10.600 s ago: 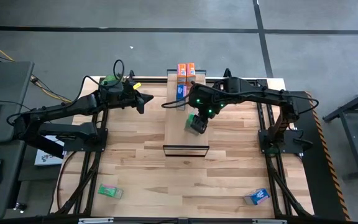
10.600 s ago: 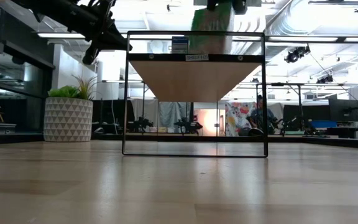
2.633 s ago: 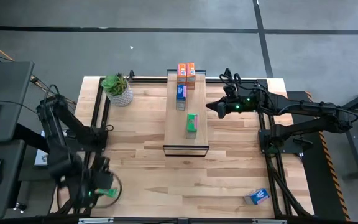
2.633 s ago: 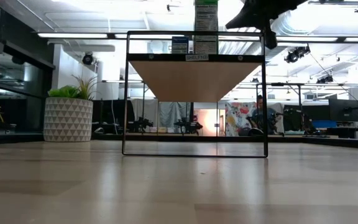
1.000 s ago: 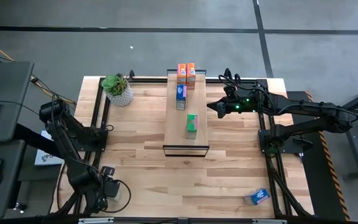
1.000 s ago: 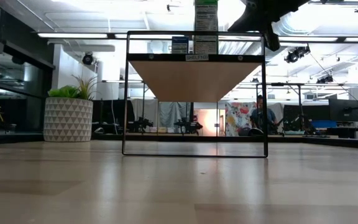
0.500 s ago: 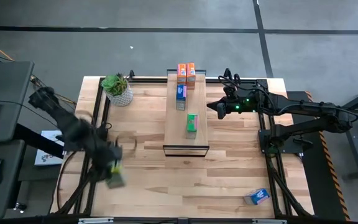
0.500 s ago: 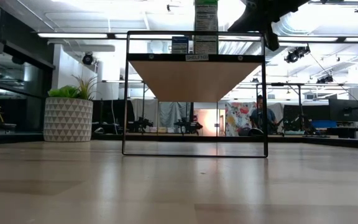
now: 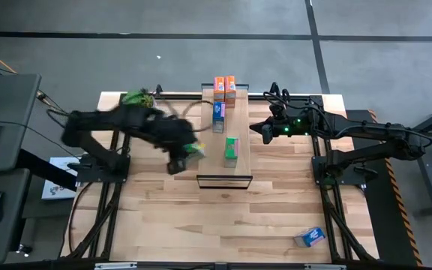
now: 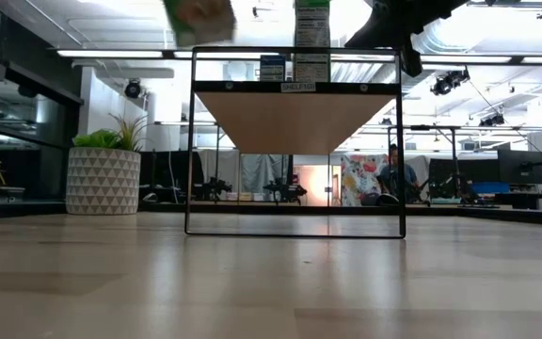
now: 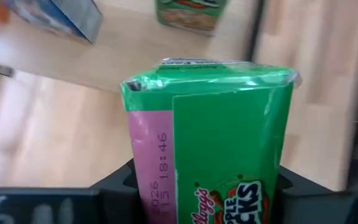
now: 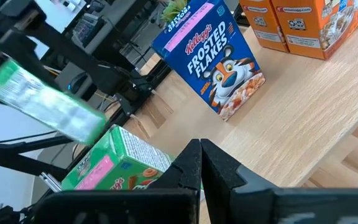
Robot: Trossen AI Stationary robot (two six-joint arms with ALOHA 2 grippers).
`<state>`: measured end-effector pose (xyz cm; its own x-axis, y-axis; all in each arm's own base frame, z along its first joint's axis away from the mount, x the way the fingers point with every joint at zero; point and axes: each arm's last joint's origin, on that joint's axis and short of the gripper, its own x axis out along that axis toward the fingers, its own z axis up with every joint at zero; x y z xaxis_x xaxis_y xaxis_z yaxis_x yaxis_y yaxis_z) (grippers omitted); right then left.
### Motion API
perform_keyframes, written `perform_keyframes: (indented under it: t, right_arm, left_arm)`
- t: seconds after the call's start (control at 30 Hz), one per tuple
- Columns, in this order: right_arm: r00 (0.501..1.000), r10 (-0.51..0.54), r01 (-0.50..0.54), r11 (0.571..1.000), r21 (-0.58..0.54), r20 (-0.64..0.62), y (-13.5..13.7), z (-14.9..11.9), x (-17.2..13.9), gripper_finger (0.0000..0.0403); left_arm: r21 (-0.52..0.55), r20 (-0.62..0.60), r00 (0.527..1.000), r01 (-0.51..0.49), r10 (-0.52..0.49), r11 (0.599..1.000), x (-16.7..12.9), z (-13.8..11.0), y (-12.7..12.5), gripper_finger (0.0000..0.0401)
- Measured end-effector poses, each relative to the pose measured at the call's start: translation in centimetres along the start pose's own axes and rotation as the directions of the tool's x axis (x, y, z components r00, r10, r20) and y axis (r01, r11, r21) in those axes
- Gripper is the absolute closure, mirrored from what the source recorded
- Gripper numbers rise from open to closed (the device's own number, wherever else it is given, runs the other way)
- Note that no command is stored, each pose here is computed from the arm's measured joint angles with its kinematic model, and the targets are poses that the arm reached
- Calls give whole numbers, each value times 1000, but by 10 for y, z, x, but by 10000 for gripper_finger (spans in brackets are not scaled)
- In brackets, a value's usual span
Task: Stack cereal on shelf
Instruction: Put the green cereal box on the shelf aligned with the other green cereal box
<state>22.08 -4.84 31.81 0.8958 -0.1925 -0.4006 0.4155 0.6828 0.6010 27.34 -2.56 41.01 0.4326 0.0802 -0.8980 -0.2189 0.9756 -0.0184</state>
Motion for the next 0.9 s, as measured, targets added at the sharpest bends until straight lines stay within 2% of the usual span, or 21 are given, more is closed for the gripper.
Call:
perform_keyframes:
  t: [0.17,0.33,0.47,0.73,0.9]
  right_arm:
    - [1000,0,0,1000,0,0,0,0,0,402]
    - [1000,0,0,1000,2,0,0,0,0,402]
    - [1000,-2,2,1000,3,3,0,0,0,402]
    - [1000,-8,8,1000,3,8,0,0,0,402]
    - [1000,-8,8,1000,11,8,0,0,0,402]
  left_arm:
    - [56,-68,994,-77,81,995,38,33,1,249]
    - [46,-132,986,-96,102,994,71,46,3,249]
    - [66,-136,986,-89,98,994,76,48,3,249]
    - [158,-37,996,-73,80,985,76,58,1,248]
    - [175,-45,996,-74,83,982,77,57,2,244]
